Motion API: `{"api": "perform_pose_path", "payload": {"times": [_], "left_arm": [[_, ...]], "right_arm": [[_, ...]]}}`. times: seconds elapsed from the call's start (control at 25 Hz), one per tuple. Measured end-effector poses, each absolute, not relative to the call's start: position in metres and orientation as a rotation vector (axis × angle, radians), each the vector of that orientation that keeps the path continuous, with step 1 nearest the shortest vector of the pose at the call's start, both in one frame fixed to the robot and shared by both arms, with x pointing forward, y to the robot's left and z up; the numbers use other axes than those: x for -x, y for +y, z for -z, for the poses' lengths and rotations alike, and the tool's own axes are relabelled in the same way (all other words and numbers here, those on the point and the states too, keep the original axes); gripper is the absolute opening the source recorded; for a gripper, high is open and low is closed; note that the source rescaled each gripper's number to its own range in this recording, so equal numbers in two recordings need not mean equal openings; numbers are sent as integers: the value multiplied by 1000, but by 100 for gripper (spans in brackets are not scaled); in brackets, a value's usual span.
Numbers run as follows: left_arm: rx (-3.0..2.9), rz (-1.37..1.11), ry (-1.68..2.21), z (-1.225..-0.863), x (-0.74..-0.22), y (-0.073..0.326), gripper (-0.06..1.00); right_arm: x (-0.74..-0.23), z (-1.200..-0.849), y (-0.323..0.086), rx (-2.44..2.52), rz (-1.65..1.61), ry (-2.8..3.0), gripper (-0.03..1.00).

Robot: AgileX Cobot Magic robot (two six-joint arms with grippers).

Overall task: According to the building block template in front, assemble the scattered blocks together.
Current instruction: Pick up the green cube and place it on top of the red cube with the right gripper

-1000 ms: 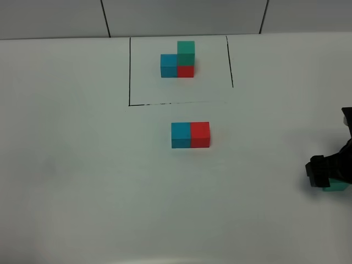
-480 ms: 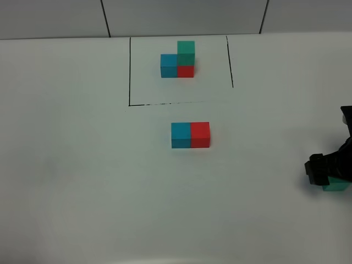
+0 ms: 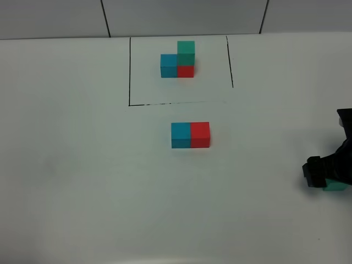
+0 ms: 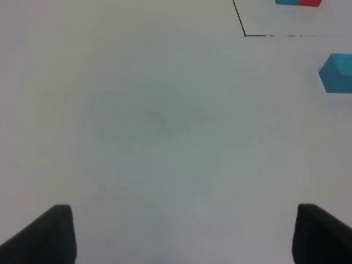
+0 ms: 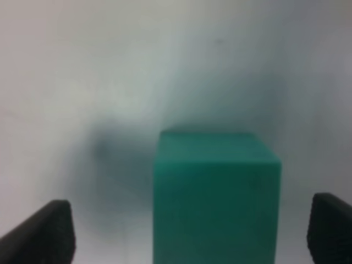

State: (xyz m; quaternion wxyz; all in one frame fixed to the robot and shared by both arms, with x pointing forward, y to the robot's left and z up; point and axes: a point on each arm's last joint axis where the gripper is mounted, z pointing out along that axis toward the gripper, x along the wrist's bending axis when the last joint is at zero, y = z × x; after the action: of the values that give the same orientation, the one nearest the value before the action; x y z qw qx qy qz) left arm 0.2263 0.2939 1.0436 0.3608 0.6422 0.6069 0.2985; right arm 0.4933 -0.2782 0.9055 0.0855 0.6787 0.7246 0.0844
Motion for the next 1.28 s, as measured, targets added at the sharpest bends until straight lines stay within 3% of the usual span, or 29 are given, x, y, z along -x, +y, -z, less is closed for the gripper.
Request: {"api": "perform_pose_path", "payload": {"times": [0.28, 0.44, 0.6, 0.84, 1.28], "left_arm": [[-1655, -769, 1564, -1044, -226, 294, 76], [-1655, -769, 1564, -1044, -226, 294, 76], [-1655, -769, 1564, -1044, -226, 294, 76], [-1655, -769, 1564, -1044, -226, 294, 76], [-1655, -769, 1564, -1044, -226, 294, 76]], "right_arm": [[-498, -896, -278, -2026, -238, 2172, 72], [-498, -895, -278, -2024, -242, 2170, 64], [-498, -895, -278, -2023, -243, 2170, 45], [-499, -895, -278, -2022, -246, 2168, 3], [-501, -897, -277, -2006, -253, 2173, 1]]}}
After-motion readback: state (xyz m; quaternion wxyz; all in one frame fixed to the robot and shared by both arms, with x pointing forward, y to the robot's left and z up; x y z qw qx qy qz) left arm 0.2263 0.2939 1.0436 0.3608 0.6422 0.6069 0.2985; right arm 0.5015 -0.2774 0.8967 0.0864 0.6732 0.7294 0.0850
